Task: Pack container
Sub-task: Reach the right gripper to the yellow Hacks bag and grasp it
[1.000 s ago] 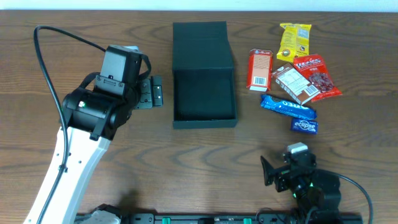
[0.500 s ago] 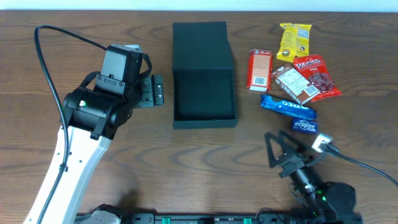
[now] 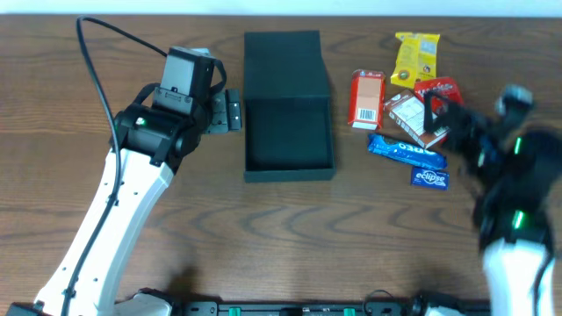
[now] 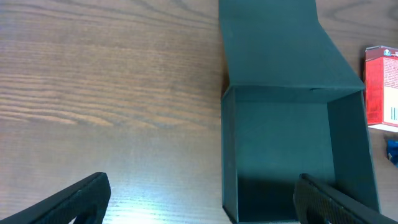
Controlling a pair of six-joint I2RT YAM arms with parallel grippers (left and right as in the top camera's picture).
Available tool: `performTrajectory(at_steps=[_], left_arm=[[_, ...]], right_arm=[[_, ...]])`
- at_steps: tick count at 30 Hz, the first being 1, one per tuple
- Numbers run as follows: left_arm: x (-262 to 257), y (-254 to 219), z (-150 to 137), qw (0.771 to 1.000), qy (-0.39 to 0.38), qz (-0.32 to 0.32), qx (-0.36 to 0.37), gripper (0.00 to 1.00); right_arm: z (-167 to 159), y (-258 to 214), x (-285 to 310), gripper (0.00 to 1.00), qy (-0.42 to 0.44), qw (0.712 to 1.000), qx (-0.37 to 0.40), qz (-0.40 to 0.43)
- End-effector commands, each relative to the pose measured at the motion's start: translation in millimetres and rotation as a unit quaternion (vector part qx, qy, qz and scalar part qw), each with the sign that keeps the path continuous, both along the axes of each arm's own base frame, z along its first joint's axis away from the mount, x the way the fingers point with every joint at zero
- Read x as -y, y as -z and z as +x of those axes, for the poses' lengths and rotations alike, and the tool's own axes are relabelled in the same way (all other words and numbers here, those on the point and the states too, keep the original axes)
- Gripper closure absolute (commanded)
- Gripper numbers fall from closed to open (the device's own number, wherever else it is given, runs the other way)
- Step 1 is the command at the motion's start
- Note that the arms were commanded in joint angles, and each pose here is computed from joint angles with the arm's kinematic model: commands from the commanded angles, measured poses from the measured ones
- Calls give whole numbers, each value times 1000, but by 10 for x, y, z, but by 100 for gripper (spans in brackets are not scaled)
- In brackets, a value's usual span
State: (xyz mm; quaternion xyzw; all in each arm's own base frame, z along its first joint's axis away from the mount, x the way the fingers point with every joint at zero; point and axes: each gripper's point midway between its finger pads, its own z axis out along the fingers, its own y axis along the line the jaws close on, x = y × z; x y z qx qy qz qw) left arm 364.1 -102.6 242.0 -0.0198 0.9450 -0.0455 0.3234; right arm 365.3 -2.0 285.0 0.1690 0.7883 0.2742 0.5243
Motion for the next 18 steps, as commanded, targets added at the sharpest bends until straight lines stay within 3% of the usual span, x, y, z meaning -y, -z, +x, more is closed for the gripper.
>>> performTrajectory(at_steps=[1, 9, 18], left_arm=[[13, 15, 45, 1000, 2, 1, 3, 5], [30, 0, 95, 1000, -2, -5, 11, 5], [28, 0, 94, 1000, -18, -17, 9, 5]], right_arm=[[484, -17, 133, 1, -37, 994, -11, -103], [1596, 658, 903, 1, 49, 958, -173, -224], [2344, 1608, 689, 1, 15, 937, -237, -257]])
